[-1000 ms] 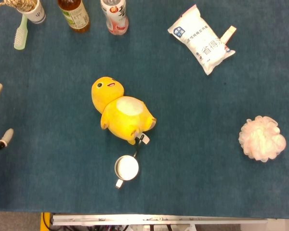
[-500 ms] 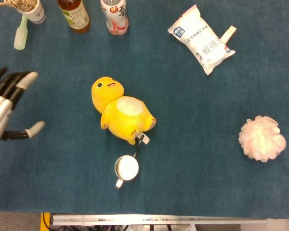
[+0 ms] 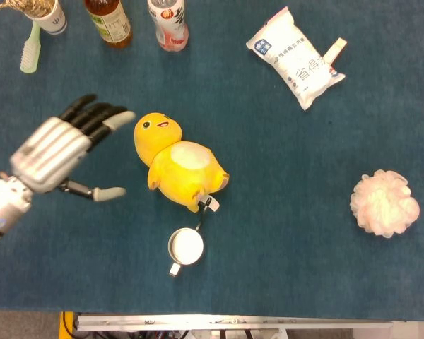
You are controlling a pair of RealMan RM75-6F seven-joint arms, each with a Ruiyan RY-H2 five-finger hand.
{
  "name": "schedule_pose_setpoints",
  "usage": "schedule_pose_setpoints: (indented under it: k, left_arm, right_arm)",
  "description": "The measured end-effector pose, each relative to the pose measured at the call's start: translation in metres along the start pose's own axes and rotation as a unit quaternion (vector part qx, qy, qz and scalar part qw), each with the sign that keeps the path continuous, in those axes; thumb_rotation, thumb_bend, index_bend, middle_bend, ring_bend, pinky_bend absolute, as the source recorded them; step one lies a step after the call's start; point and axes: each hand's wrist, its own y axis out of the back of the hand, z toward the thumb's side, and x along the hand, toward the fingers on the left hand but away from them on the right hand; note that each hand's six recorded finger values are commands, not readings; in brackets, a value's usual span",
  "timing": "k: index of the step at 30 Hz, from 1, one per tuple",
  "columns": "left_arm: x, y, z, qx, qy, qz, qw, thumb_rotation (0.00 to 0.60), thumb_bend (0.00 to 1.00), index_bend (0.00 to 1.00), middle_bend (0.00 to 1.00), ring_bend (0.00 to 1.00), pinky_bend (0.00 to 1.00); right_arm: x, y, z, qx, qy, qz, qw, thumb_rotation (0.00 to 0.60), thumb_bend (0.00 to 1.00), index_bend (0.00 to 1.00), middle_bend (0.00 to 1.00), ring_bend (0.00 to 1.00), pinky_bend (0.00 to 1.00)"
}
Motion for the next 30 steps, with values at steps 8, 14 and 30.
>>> schedule_pose_setpoints:
  k: [8,14,30]
  left_arm:
    - [0.033,-0.02,0.016,-0.012,-0.037,-0.037,0.9986,0.043,0.02,0.05,0.06,0.01,0.0]
    - [0.055,-0.036,0.027,-0.012,-0.057,-0.06,0.9965,0.035,0.02,0.05,0.04,0.0,0.0]
    - [0.106,-0.068,0.056,0.008,-0.096,-0.103,0.99,0.036,0.02,0.05,0.04,0.0,0.0]
  right_arm:
    - [0.004,0.001,-0.004,0.005,-0.011,-0.001,0.9999,0.6,0.17,0.27,0.36,0.27,0.3]
    - [0.004,-0.002,-0.005,0.006,-0.016,0.005,0.9999,0.6,0.17,0.27,0.36,0.27,0.3]
    - [0.007,-0.009,-0.012,0.007,-0.03,0.015,0.9994,0.6,0.16,0.26,0.36,0.27,0.3]
